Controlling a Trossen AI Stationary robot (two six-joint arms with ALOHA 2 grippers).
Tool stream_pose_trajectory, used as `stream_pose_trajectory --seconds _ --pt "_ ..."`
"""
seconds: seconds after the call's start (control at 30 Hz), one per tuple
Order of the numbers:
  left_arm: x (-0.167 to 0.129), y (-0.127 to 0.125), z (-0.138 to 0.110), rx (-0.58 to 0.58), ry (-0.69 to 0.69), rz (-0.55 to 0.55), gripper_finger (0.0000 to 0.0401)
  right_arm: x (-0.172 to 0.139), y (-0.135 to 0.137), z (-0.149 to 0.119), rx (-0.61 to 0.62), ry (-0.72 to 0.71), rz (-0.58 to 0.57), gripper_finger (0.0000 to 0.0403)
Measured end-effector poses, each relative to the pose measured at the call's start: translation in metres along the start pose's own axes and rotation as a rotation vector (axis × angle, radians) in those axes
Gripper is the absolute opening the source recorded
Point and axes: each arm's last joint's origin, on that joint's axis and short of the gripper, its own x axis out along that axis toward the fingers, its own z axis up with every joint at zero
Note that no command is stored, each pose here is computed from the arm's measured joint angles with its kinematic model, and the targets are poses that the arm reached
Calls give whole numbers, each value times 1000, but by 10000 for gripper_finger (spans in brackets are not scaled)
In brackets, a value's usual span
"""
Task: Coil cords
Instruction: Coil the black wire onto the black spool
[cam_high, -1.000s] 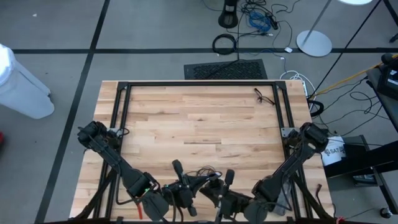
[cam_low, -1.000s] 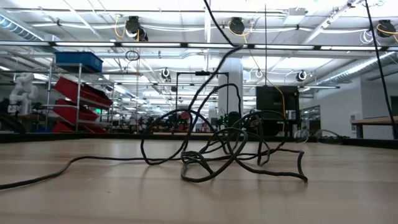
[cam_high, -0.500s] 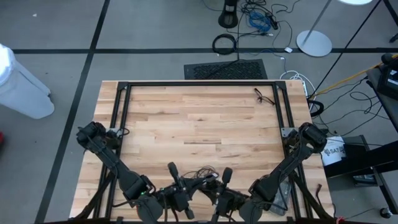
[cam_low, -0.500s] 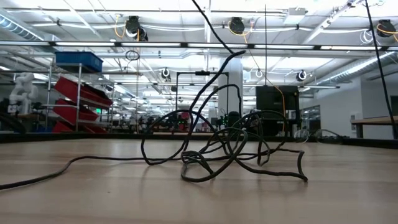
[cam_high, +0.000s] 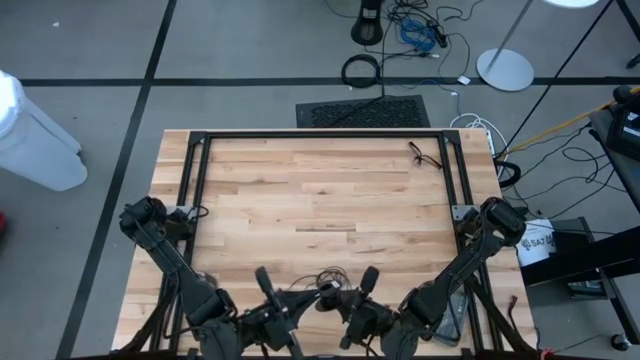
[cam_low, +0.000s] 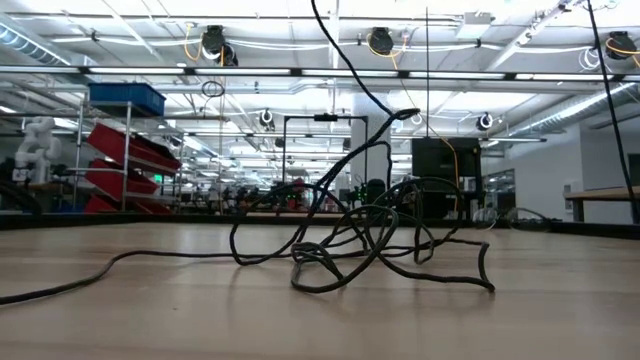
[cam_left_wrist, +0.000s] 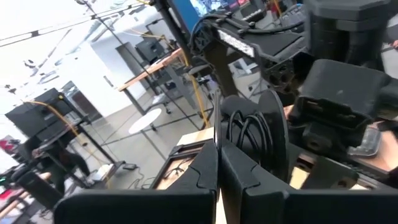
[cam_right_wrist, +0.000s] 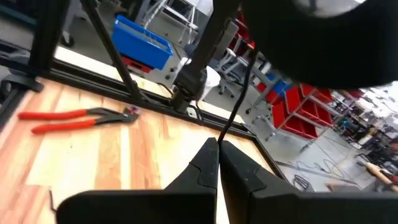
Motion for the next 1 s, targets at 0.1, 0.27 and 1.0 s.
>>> stream_pose_trajectory --seconds 0.1,0.27,1.0 --pt "-3 0 1 12 4 17 2 0 -1 -3 -37 22 -36 0" --pt "-8 2 3 8 0 13 2 0 -1 -5 -67 37 -60 0" --pt "-37 6 11 -6 0 25 2 -5 -11 -11 -77 85 -92 0"
